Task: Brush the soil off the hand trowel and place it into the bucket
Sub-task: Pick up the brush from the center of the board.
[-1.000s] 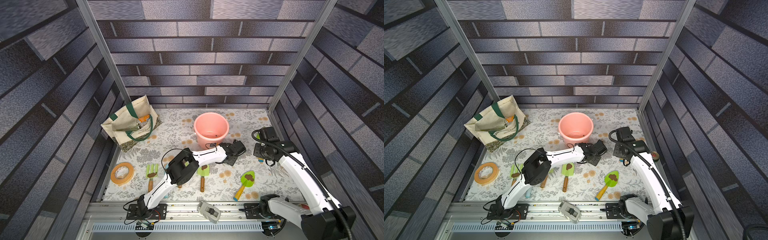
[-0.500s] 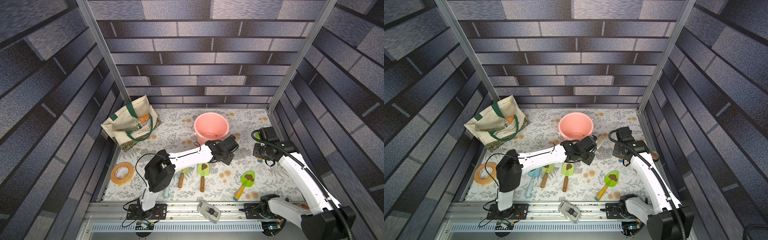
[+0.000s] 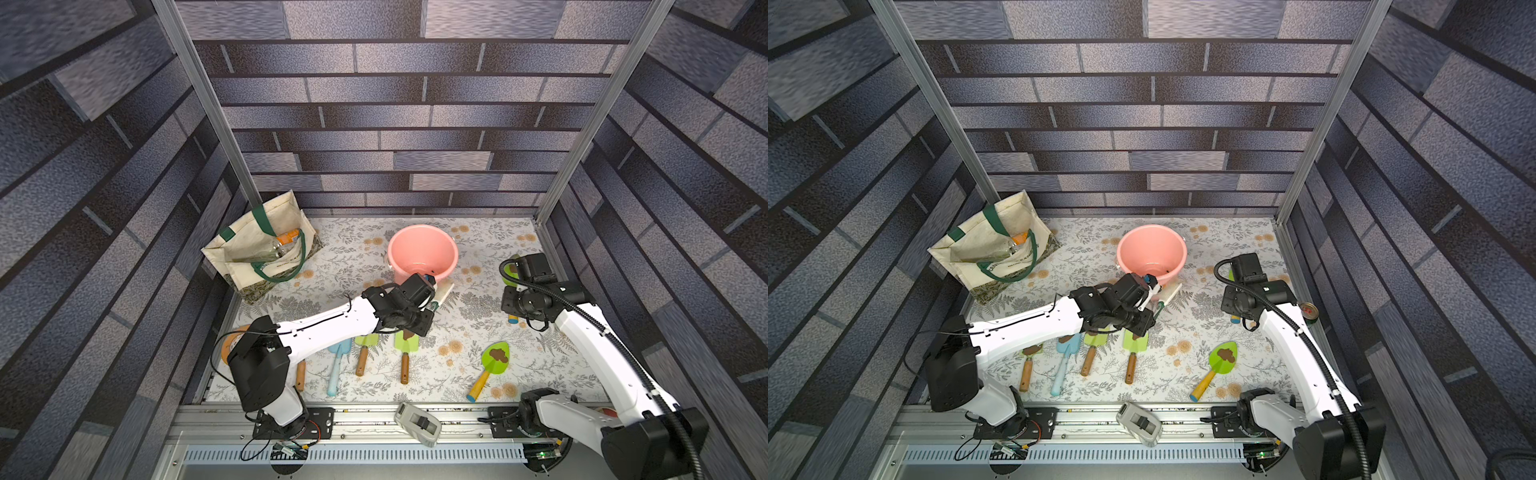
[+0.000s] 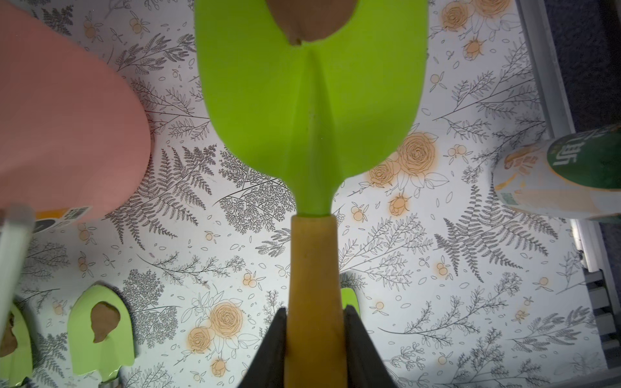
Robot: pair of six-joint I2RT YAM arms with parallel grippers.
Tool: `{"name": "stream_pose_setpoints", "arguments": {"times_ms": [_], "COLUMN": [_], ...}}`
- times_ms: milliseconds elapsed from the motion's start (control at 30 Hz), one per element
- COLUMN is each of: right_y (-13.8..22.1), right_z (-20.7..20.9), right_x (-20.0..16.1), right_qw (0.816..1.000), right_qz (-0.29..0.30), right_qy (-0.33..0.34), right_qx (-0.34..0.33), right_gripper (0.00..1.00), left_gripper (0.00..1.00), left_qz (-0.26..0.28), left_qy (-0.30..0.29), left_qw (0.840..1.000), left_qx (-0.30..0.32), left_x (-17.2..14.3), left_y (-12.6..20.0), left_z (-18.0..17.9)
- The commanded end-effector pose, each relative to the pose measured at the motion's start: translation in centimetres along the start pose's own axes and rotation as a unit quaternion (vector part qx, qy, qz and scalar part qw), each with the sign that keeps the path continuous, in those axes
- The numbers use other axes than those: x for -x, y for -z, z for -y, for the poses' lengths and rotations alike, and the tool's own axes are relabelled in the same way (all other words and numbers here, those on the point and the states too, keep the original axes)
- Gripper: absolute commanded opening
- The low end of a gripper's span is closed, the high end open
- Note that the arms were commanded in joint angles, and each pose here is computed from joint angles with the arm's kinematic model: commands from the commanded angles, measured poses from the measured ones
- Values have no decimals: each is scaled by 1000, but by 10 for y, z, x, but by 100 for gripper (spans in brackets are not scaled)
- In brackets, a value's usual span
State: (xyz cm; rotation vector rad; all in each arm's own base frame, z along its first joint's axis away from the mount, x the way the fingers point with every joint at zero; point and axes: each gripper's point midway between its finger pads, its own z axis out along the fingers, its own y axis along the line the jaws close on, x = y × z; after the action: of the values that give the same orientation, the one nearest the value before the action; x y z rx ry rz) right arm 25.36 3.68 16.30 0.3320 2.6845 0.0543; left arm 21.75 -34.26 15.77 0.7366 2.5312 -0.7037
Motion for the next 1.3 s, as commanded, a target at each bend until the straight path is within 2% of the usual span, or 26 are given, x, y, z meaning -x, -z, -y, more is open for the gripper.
{"name": "stream_pose_setpoints", "arguments": {"times_ms": [0,133,300,467,700,967,1133,1267], "right_y": [-4,-2,-4,-12,-9,-11,-14,-14], "right_z": [-11,-16,-24,-32,-37,-38,-39,-38], "right_x": [1,4,6,11,21,21,22,22], "right_qw": [1000,999,999,999,999,999,999,999], "right_qz": [0,5,2,-6,3,-2,-4,-4], "right_qy": [5,14,28,35,40,41,42,43], "right_qx": [30,34,35,31,24,22,20,17], "right_gripper": [11,11,11,11,11,11,11,10], "left_gripper": [1,1,6,7,7,7,7,7], "left_qz": [26,64,170,226,197,227,232,221], "left_qy": [27,96,197,243,250,262,217,149], "left_qw": [998,990,960,937,942,928,929,934], "left_qx": [-48,-75,-100,-106,-103,-137,-188,-239], "left_x": [-1,-11,-12,-14,-19,-5,25,53], "left_y": [41,82,141,176,157,160,167,174], "left_z": [11,-11,-56,-87,-98,-113,-97,-57]}}
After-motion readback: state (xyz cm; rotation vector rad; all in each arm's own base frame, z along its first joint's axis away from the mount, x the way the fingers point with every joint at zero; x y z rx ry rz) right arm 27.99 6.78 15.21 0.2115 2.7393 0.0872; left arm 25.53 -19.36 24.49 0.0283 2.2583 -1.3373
